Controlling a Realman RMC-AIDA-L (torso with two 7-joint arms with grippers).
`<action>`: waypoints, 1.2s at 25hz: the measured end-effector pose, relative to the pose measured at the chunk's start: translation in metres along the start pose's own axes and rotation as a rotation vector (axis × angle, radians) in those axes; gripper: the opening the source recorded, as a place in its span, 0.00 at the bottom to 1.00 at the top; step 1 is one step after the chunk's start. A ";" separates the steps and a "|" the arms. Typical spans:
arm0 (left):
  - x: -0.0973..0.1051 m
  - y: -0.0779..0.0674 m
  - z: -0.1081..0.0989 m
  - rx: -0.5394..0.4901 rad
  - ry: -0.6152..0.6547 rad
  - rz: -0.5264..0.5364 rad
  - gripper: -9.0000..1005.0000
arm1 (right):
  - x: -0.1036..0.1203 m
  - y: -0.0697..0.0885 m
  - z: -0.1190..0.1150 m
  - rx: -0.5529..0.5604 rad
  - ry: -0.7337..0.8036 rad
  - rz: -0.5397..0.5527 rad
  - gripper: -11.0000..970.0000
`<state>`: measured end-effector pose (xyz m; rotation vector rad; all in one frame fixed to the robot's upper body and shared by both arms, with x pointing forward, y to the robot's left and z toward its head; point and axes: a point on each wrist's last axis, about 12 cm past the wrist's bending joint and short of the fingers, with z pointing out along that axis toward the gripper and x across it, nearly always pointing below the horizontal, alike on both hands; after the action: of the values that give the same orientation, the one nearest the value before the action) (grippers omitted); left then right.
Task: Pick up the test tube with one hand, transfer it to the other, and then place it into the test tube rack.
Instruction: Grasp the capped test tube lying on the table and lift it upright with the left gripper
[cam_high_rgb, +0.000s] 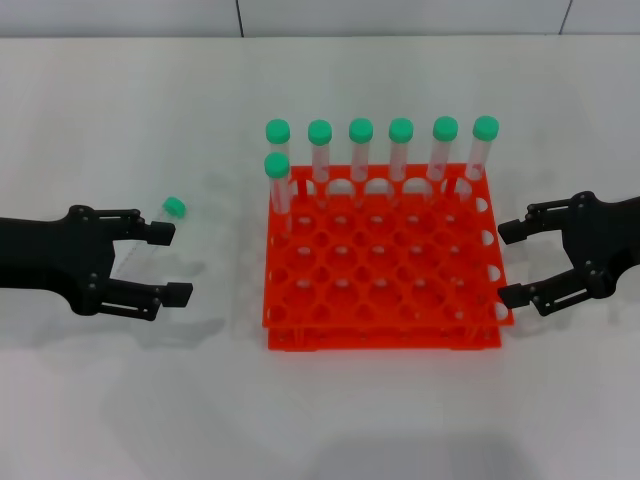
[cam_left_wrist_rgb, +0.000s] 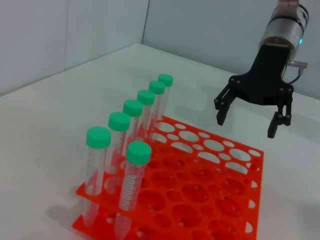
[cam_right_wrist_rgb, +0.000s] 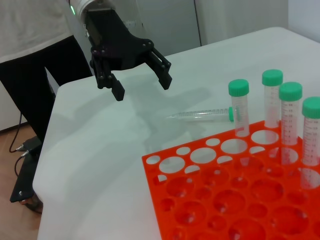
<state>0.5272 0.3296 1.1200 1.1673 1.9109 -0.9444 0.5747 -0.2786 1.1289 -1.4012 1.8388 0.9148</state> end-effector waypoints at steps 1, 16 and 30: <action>0.000 0.000 0.000 0.000 0.000 0.000 0.86 | 0.000 0.000 0.000 0.000 0.000 -0.001 0.90; 0.002 -0.001 0.003 -0.002 -0.005 -0.006 0.86 | -0.001 0.001 0.001 -0.003 -0.003 -0.018 0.90; 0.000 -0.003 0.005 0.011 -0.007 -0.041 0.86 | 0.001 0.002 0.001 -0.010 0.005 -0.018 0.90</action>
<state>0.5256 0.3245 1.1184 1.1337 1.9331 -0.9808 0.5726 -0.2775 1.1281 -1.4251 1.8253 0.9128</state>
